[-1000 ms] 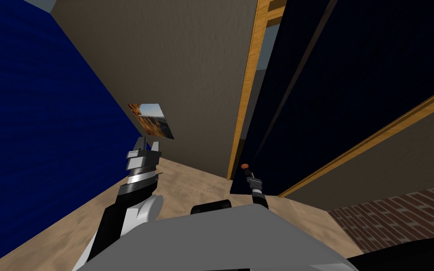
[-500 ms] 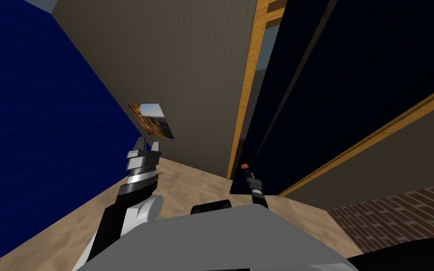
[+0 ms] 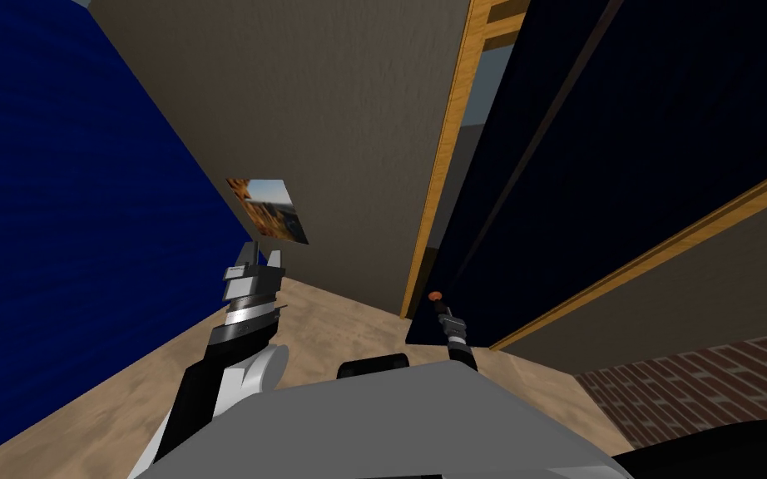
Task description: Pull the door open
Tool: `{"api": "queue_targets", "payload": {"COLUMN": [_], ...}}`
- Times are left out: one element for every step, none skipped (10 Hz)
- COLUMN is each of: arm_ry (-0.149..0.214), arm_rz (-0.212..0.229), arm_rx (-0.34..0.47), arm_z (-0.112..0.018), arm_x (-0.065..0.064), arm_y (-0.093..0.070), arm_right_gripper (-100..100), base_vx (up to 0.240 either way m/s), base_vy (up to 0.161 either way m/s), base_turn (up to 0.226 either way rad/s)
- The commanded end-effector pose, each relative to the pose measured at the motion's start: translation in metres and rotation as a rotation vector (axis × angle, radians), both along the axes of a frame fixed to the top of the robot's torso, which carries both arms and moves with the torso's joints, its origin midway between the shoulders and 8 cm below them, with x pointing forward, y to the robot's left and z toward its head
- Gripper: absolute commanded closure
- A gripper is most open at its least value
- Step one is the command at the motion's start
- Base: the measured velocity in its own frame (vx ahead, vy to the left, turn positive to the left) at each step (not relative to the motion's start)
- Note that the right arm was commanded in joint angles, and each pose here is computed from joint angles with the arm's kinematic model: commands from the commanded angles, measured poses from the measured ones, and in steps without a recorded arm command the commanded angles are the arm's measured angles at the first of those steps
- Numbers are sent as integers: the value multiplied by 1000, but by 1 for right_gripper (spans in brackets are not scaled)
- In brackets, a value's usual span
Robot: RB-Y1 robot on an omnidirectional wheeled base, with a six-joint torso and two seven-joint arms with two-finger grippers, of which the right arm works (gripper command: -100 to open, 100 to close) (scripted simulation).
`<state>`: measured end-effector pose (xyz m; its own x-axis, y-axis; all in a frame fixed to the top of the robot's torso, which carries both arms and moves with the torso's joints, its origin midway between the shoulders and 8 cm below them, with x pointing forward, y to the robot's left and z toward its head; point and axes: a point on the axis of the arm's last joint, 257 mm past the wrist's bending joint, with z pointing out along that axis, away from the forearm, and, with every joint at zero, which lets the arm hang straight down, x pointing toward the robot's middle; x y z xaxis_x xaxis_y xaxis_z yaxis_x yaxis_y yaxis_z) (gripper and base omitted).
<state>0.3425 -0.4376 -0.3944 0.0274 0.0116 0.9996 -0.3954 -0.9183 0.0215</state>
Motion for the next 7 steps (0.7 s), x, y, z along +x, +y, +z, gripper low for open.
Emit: {"api": "queue_targets", "payload": {"arm_ry": [-5,-5,-5,-5,-6,-8,-11], "arm_rz": [6,6,6,6,34,43,62], "arm_rx": [1,1,1,1,0,1,2], "arm_z": [1,1,1,1,1,1,2], "arm_x": [2,2,2,2,2,2,3], "arm_y": [4,4,4,4,11,13,19], "arm_right_gripper": [100,100,100,100,-100,-100,-100], "base_vx": [-6,0,0,0,-116,-199,-191], "base_vy": [-3,0,0,0,-6,-49,-51], "base_turn": [-14,0,0,0,107,89,77]}}
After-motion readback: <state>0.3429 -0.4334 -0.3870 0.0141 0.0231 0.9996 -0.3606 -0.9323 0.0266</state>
